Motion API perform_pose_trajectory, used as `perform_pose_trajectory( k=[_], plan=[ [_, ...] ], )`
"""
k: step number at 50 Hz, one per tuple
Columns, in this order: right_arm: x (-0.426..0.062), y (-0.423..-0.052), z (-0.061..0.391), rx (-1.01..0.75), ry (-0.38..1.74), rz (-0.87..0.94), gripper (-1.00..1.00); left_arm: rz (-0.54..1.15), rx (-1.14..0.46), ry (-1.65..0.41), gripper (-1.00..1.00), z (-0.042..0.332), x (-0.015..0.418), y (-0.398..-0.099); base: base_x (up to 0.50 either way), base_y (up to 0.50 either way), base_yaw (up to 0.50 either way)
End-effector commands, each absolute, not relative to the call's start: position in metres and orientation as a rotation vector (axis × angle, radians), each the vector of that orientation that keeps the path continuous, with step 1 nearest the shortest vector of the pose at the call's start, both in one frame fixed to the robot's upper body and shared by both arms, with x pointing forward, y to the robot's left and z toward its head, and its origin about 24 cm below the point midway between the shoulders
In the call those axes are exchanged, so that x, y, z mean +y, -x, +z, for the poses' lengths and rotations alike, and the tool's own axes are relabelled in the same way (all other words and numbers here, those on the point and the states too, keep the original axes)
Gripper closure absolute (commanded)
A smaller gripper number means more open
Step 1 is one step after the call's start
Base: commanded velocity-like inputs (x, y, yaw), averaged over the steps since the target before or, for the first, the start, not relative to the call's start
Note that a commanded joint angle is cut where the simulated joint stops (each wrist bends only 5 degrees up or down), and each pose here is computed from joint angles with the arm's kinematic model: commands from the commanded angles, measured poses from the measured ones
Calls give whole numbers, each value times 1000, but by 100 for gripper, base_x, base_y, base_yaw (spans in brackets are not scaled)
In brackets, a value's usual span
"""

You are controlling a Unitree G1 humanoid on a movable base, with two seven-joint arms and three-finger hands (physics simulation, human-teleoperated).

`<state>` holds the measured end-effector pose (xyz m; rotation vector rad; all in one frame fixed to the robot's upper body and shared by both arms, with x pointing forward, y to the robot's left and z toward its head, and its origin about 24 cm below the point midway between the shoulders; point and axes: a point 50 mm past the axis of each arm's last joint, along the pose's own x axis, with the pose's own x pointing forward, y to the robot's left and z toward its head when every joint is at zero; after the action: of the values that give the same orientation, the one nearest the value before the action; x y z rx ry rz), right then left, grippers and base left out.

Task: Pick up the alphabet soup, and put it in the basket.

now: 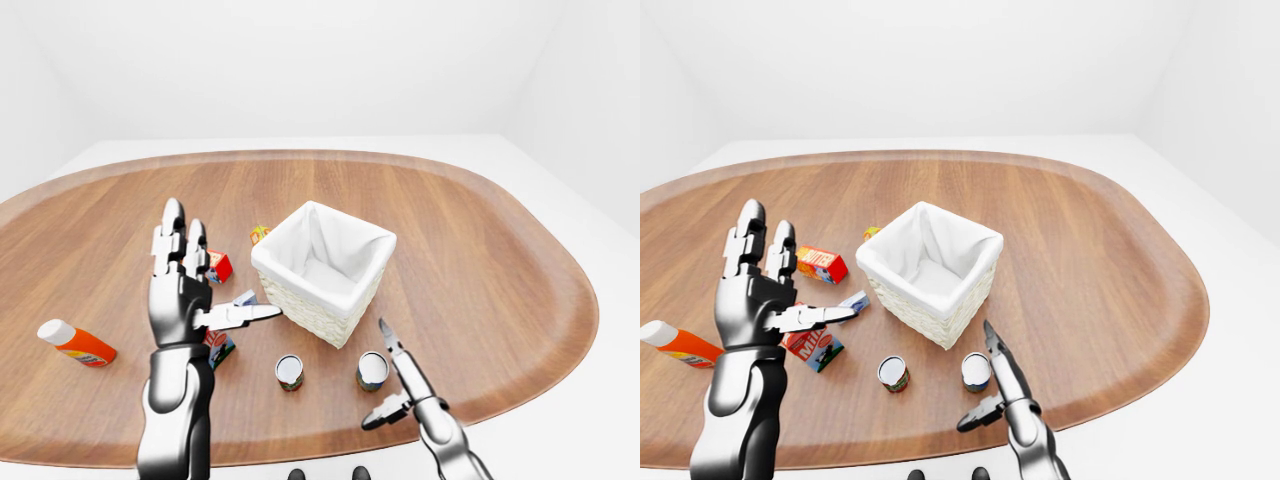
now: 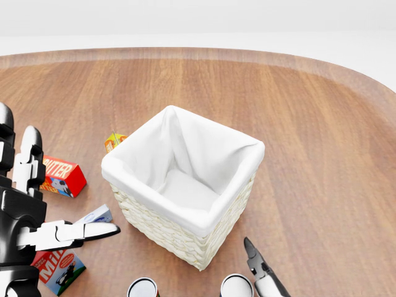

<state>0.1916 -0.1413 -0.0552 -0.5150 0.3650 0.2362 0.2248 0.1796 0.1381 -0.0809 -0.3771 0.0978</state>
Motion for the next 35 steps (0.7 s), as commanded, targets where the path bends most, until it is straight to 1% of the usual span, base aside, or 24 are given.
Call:
perform_pose_trajectory(
  k=[1,35],
  plan=[
    [-141,-192,-59,381,527,241,-100,97,-366,80,-100,136,180,-226,0,0,0],
    [-141,-198,-67,410,555,249,-100,95,-356,75,-100,133,179,-227,0,0,0]
  ],
)
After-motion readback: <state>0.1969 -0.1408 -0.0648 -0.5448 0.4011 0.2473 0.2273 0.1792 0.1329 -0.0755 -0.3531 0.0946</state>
